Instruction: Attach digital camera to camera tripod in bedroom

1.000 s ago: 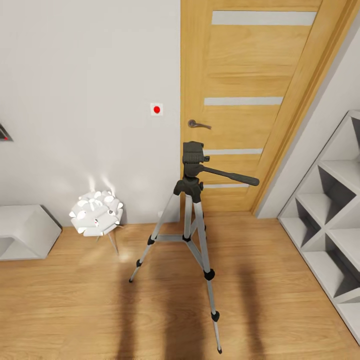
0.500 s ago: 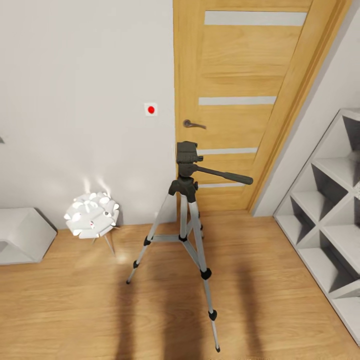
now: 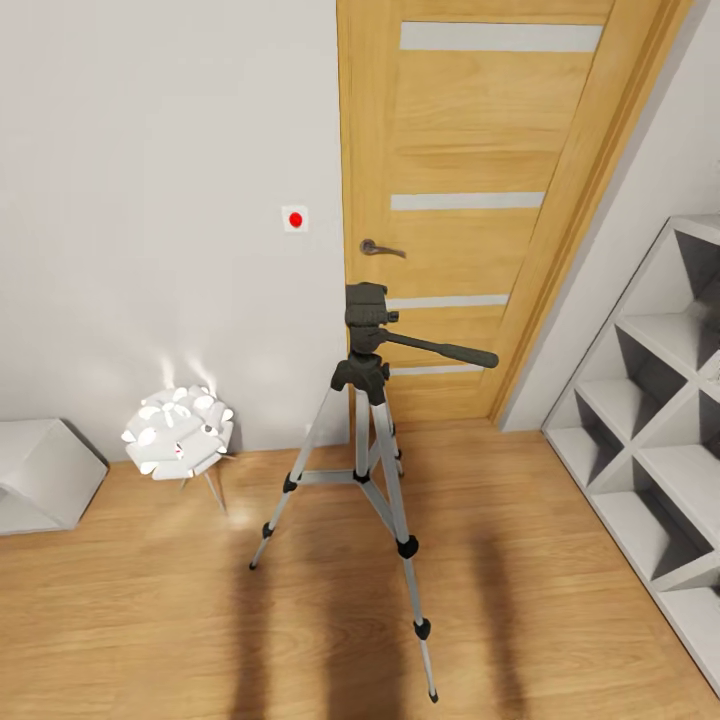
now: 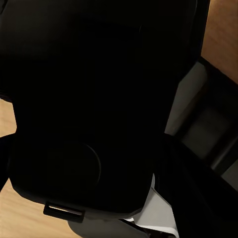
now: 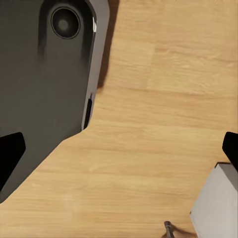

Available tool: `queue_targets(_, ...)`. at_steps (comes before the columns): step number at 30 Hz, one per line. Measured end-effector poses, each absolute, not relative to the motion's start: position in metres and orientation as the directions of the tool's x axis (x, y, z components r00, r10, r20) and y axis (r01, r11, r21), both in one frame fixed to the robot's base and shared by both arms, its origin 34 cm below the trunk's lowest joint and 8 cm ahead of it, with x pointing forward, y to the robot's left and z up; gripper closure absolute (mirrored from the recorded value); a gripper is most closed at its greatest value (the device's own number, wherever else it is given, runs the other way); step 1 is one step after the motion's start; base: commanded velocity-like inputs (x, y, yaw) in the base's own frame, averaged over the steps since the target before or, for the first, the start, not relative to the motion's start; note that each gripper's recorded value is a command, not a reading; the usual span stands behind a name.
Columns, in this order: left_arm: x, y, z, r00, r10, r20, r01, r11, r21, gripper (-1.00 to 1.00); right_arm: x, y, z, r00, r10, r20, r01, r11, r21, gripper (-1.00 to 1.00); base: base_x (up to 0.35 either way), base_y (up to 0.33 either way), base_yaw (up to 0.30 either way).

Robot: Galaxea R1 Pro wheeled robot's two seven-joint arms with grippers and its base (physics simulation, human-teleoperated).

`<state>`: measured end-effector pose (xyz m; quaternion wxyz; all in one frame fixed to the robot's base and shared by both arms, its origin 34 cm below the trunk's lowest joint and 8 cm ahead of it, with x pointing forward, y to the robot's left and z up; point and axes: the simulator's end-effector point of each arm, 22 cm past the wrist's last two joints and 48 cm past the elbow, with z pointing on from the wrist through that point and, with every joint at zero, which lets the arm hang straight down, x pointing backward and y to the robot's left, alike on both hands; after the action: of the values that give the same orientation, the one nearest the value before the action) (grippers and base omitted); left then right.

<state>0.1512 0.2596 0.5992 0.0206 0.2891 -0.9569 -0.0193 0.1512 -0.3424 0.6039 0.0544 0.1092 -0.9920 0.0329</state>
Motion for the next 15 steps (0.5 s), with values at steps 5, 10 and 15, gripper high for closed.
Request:
queue_targets(5, 0.150, 0.253, 0.599, -0.832, -0.554, 0.034, -0.552, 0.833, 0.045, 1.00, 0.143, -0.356, 0.607, -0.974, -0.196, 0.113, -0.205, 0.976, -0.074, -1.00, 0.000, 0.000, 0.000)
queue_targets(10, 0.150, 0.253, 0.599, -0.832, -0.554, 0.034, -0.552, 0.832, 0.045, 1.00, 0.123, -0.355, 0.610, -0.976, -0.183, 0.121, -0.192, 0.979, -0.072, -1.00, 0.000, 0.000, 0.000)
queue_targets(15, 0.150, 0.253, 0.599, -0.832, -0.554, 0.034, -0.552, 0.832, 0.045, 1.00, 0.112, -0.356, 0.612, -0.967, -0.215, 0.136, -0.226, 0.972, -0.067, -1.00, 0.000, 0.000, 0.000)
